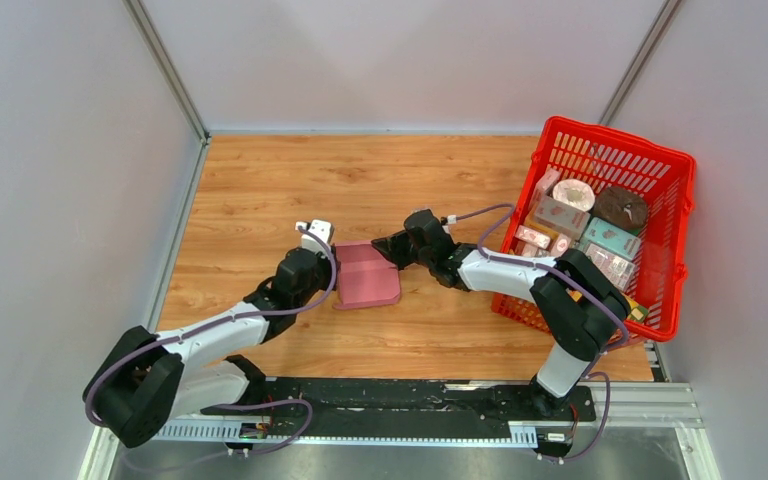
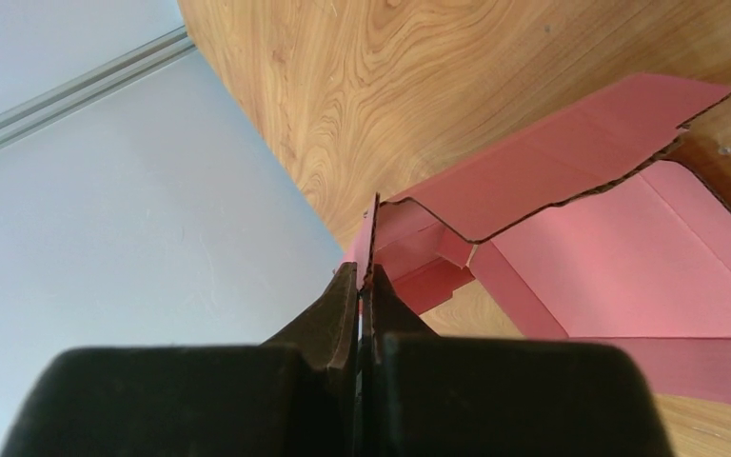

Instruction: Fold the paper box

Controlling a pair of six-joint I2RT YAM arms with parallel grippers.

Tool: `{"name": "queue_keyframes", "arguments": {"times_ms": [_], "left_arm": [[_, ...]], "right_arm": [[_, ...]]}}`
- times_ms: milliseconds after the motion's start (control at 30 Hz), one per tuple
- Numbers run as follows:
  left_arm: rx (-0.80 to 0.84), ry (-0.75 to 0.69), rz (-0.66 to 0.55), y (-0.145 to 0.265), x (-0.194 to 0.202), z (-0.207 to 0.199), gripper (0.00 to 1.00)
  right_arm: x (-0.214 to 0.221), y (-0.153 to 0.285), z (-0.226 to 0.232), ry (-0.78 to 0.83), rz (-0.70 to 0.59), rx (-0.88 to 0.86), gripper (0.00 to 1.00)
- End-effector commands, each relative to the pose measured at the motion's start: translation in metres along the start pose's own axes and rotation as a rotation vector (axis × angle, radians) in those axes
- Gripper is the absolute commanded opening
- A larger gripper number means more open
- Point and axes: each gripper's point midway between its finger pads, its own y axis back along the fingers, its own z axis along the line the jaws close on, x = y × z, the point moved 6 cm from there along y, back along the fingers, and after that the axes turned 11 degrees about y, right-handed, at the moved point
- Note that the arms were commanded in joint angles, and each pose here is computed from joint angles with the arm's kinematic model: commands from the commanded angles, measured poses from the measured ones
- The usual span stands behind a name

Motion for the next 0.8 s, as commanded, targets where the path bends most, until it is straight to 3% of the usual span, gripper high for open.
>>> {"name": "queue_keyframes", "arguments": {"times_ms": [0, 200, 467, 767], "left_arm": [[-0.001, -0.003, -0.053, -0.005, -0.027, -0.011, 0.30], [0.079, 0.007, -0.006, -0.013, -0.021, -0.023, 0.29], [0.020, 0.022, 0.024, -0.002, -0.010, -0.010, 0.29], [-0.136, 0.129, -0.139, 0.033, -0.009, 0.023, 0.40]], "right_arm": [[0.001, 0.001, 0.002, 0.013, 0.001, -0.015, 0.00], [0.001, 0.003, 0.001, 0.009, -0.002, -0.017, 0.00], [-0.001, 0.004, -0.004, 0.014, -0.009, -0.010, 0.00], [-0.001, 0.002, -0.010, 0.017, -0.007, -0.005, 0.00]]}}
